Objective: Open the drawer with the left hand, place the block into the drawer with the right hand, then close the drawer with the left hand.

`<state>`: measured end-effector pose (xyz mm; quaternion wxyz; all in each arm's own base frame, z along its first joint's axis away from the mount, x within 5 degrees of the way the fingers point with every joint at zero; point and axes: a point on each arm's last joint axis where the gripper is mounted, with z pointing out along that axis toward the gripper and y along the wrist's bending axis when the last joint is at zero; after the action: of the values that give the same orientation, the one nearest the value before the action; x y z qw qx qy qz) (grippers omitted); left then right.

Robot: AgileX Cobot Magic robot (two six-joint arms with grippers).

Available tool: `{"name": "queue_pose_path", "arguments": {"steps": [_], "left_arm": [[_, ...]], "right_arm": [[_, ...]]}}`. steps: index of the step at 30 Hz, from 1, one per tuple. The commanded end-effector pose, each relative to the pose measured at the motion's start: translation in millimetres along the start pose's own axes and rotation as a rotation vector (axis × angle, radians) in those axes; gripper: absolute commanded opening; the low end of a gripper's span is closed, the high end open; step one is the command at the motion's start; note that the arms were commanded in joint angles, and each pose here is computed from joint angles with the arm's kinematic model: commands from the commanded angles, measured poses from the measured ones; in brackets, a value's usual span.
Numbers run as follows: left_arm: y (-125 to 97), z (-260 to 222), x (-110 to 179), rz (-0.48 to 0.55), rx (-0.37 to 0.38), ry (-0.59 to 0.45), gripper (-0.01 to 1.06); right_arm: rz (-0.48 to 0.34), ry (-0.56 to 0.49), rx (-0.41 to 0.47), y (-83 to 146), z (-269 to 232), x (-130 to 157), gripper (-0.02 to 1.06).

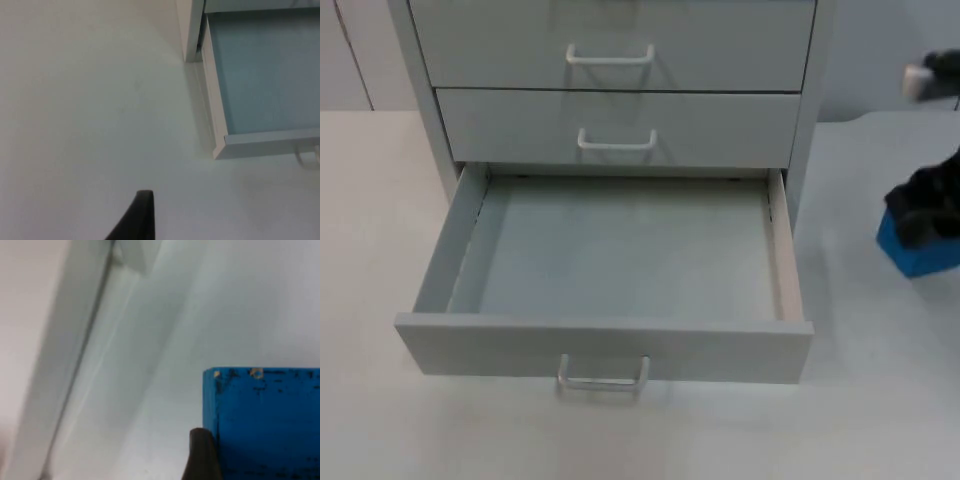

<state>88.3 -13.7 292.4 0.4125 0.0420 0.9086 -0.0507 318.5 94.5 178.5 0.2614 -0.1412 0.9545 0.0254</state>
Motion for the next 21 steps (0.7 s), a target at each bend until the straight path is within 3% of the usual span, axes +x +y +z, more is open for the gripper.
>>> {"name": "queue_pose_path", "arguments": {"steps": [1, 4, 9, 15, 21], "left_arm": [[0.7, -0.5, 0.6, -0.007, -0.007, -0.009, 1.05], [0.7, -0.5, 0.6, -0.007, -0.007, -0.009, 1.05], [0.7, -0.5, 0.0, -0.007, -0.007, -0.016, 1.05], [0.7, -0.5, 0.0, -0.007, -0.007, -0.016, 1.05], [0.7, -0.5, 0.0, -0.007, -0.007, -0.016, 1.05]], "right_arm": [[-0.021, -0.025, 0.003, 1.0, -22.9, -4.6, 0.0], [-0.002, -0.059, 0.01, -0.8, -62.6, -6.1, 0.0], [0.027, -0.103, 0.012, -1.9, -89.9, -6.0, 0.0], [0.124, -0.109, 0.009, -1.8, -107.8, -2.1, 0.0], [0.126, -0.116, 0.006, 28.8, -108.3, -1.0, 0.0]]}}
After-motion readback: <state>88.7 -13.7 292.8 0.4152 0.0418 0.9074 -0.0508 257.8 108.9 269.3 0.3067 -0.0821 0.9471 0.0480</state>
